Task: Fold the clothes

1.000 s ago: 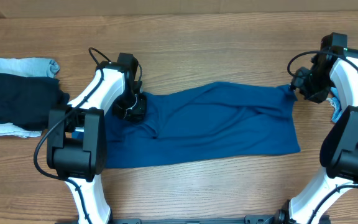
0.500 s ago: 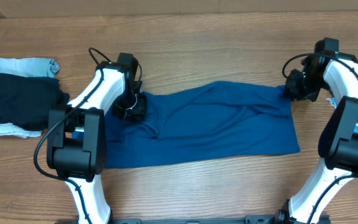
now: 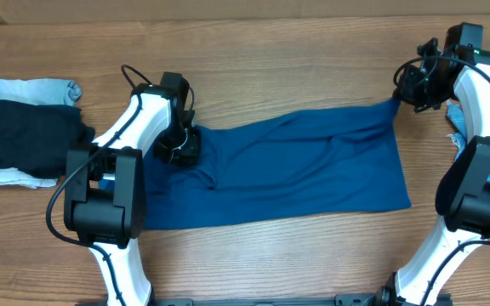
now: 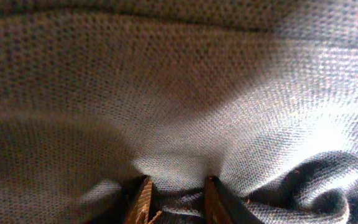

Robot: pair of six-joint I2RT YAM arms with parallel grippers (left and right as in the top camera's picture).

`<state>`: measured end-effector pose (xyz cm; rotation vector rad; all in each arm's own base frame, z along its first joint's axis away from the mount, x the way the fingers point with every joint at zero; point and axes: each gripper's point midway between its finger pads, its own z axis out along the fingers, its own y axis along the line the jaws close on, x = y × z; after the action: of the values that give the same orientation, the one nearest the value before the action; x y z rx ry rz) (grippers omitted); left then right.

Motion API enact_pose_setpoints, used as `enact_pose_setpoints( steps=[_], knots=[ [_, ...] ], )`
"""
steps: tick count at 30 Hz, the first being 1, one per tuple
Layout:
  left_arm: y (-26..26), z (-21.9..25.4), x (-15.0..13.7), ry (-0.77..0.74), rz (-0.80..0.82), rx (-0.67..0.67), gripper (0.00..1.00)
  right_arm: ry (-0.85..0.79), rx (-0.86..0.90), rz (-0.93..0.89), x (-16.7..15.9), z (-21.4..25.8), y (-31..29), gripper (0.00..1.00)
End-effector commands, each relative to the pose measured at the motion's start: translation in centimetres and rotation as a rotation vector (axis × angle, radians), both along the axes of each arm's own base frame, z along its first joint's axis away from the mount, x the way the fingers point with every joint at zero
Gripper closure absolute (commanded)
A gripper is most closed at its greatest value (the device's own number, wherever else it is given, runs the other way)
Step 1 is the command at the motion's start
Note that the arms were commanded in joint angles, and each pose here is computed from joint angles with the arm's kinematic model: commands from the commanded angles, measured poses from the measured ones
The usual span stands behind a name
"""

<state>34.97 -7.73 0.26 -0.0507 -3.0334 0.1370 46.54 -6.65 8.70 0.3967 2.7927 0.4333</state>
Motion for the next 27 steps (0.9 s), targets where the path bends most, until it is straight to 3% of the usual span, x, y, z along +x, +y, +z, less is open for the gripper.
enact_pose_setpoints(
  steps=[1, 7, 16, 18, 22, 25, 27],
  knots=[
    [0.5, -2.3, -1.7, 0.075, 0.016, 0.013, 0.67, -0.042, -0.007, 0.032, -0.1, 2.5, 0.3, 0.96],
    [0.5, -2.3, -1.7, 0.075, 0.016, 0.013, 0.67, -0.062, -0.034, 0.077, -2.4, 6.4, 0.8, 0.96],
    [1.0, -2.2, -2.5, 0.113, 0.051, 0.021, 0.68, 0.257, -0.140, -0.095, -8.7, 3.7, -1.2, 0.96],
    [0.5, -1.9, -3.0, 0.147, 0.080, -0.045, 0.68, 0.279, -0.135, -0.092, -9.3, 2.9, -1.1, 0.94],
    [-3.4, -0.3, -3.6, 0.185, 0.045, -0.336, 0.65, 0.290, -0.132, -0.087, -9.4, 2.4, -0.3, 0.96],
    [-3.8, -0.5, -2.6, 0.118, -0.026, -0.322, 0.67, 0.281, -0.138, -0.064, -9.0, 2.4, 0.5, 0.95],
    [-3.5, 0.6, -0.2, 0.009, -0.058, -0.283, 0.66, 0.271, -0.142, -0.048, -8.7, 2.4, 1.1, 0.94]
  ],
)
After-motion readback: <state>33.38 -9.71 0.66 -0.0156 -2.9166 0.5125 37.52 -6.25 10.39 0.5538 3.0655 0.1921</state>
